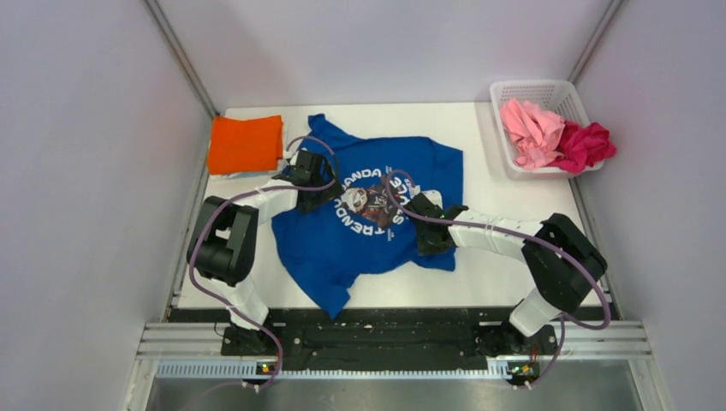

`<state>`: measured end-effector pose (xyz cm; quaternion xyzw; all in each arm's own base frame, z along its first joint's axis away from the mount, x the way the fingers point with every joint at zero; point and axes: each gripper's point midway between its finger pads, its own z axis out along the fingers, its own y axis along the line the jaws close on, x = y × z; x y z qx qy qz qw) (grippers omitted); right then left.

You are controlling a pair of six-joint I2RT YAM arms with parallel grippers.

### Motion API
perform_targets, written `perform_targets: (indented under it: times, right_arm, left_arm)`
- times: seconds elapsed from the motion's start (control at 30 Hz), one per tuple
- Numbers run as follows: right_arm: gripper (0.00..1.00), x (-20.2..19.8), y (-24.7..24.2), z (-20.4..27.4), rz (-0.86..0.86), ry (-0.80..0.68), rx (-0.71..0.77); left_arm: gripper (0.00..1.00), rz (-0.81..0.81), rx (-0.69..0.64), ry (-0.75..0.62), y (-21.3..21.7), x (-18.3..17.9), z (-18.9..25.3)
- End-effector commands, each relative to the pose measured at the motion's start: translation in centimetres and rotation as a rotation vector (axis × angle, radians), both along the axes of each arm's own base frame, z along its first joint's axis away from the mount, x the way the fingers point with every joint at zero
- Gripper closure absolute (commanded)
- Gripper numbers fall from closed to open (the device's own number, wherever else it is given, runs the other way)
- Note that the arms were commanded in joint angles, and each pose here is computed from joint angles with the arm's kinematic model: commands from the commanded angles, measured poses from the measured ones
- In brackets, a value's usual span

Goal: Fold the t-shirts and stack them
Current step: Flatten out the tshirt

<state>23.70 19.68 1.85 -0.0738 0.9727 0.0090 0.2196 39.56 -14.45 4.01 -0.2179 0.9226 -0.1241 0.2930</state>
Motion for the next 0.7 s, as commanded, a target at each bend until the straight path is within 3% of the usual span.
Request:
perform_targets:
  times: [0.0, 0.17, 0.4, 0.67]
  right_arm:
    - [0.80, -0.9, -3.7, 0.5, -0.101, -0.037, -0.114]
    - [0.96, -0.5, -8.0, 2.1, -0.240, -0.079, -0.092]
    - [0.98, -0.8, -11.9, 4.4, -0.335, -0.144, -0.005]
    - [0.98, -1.1, -15.1, 3.9, -0.466, -0.130, 0.114]
  left_arm:
    - [0.01, 0.059, 0.046, 0.006, 1.9, 1.2, -0.8]
    - [0.01, 0.067, 0.046, 0.010, 2.0, 2.5, -1.0]
    - [0.01, 0.068, 0.056, 0.030, 1.6, 4.5, -1.6]
    - [0.01, 0.084, 0.028, 0.056, 2.4, 6.5, -2.3]
